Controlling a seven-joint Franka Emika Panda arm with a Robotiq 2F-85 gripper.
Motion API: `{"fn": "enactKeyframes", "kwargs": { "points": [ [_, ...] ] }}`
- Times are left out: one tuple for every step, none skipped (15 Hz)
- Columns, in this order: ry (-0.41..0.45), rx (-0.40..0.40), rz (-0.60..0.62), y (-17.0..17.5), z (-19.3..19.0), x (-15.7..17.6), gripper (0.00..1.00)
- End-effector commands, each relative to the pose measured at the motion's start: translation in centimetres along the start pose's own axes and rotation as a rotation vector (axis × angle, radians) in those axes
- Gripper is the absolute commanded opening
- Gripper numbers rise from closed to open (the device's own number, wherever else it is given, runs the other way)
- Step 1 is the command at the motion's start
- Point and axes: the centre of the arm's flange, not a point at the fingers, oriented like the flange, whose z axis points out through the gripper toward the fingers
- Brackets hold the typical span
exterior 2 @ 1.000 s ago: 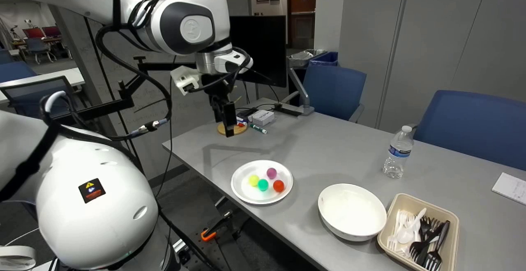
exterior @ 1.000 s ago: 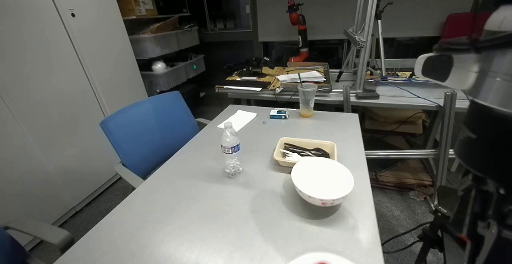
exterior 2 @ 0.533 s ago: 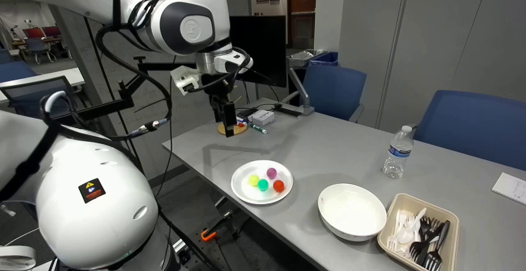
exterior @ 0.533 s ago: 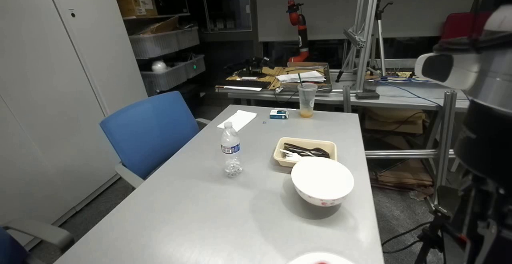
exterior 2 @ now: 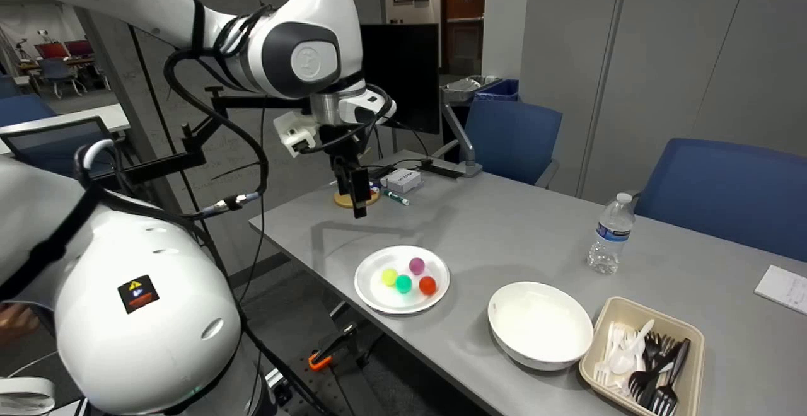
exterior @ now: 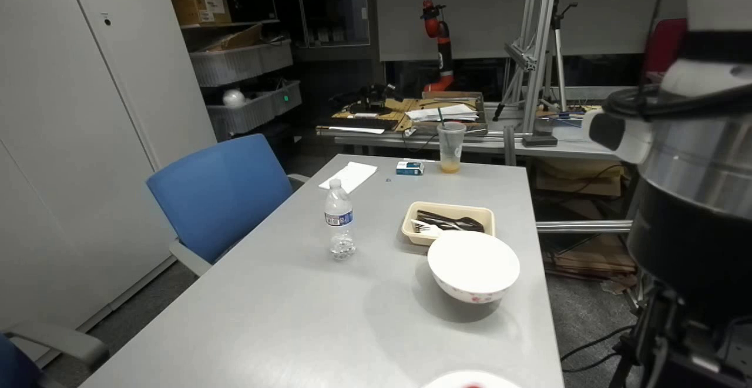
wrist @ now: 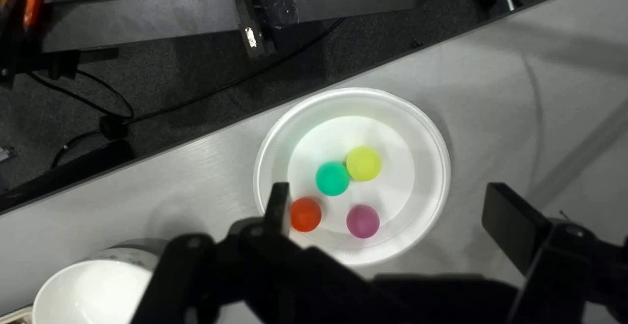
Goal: Move the red, green and yellow objects from the white plate onto the white bowl respectively
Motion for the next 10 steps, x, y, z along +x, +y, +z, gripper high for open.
{"fn": "enactKeyframes", "kwargs": {
  "points": [
    [-0.001,-0.015,0.033,-0.7,2.6,2.0,1.00],
    [-0.002,-0.016,0.039,-0.6,3.1,2.4,1.00],
    [-0.008,-0.017,0.048,-0.6,3.6,2.8,1.00],
    [-0.025,-0.005,0.064,-0.5,3.8,3.1,1.00],
    [-0.044,0.011,0.074,-0.3,3.5,3.0,1.00],
    [-0.034,-0.002,0.043,0.0,3.3,2.0,1.00],
    [-0.044,-0.001,0.048,0.0,3.6,2.2,1.00],
    [-0.048,0.000,0.051,0.0,3.7,2.3,1.00],
    [-0.050,0.001,0.053,0.1,3.7,2.4,1.00],
    [-0.051,0.001,0.053,0.0,3.7,2.4,1.00]
  ]
}}
